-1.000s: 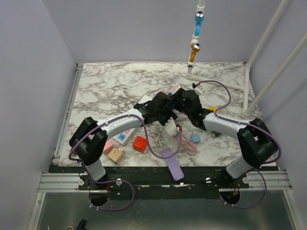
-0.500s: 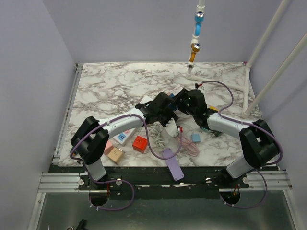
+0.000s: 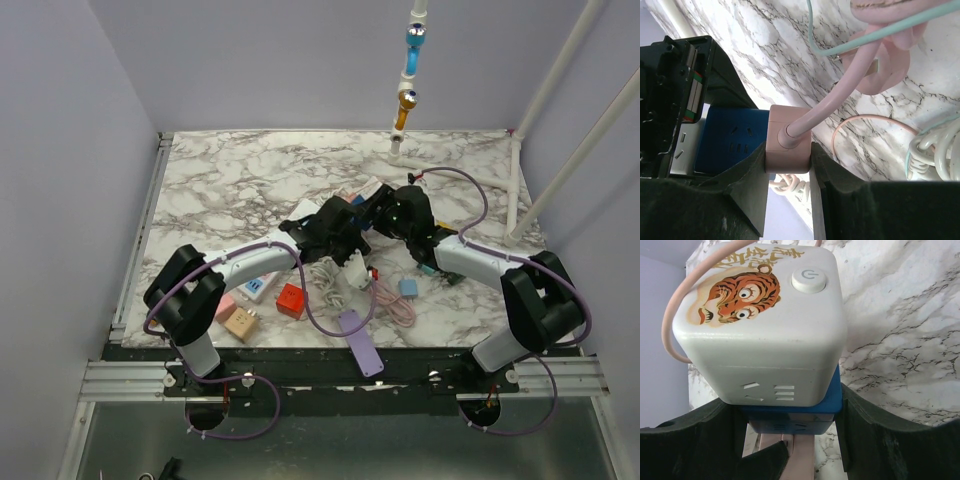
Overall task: Pull the plug off the socket
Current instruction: Remove the plug from the socket.
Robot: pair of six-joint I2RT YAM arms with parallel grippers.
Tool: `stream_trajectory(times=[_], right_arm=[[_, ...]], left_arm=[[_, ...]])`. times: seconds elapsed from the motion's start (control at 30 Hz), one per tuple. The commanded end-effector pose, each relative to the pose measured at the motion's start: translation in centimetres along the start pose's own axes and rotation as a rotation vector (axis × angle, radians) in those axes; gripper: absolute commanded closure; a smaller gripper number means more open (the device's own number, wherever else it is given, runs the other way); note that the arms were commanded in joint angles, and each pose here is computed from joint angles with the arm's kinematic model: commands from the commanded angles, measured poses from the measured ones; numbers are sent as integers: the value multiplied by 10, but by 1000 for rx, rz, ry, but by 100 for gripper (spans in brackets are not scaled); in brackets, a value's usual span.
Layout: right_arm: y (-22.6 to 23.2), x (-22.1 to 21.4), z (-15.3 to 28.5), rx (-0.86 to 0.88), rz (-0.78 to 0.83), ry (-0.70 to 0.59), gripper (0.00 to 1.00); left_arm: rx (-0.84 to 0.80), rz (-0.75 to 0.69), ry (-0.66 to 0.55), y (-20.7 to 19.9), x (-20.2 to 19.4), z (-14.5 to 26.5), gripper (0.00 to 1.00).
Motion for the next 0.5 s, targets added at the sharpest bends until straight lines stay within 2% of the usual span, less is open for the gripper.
stream_trajectory(times=[0.0, 0.13, 0.23, 0.33, 0.47], right_arm=[[-26, 97, 16, -124, 50, -408, 99], [-20, 90, 17, -107, 94, -379, 99], [-3, 65, 18, -95, 178, -354, 99], [-9, 54, 13, -116, 110, -330, 99], [-14, 68, 8, -113, 61, -325, 99]], left_arm=[[-342, 142, 94, -77, -18, 23, 100], [-391, 189, 76, -76, -14, 23, 100], [-401, 197, 77, -73, -16, 21, 100], [-398, 173, 77, -73, -15, 19, 100], [-401, 159, 81, -78, -14, 21, 100]])
Point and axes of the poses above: each gripper's point midway between its finger pads, its own z axis back along the fingers, its own y axis along the line the jaws close on, x = y × z, the point moved 4 cm from there along z, back along the fingers
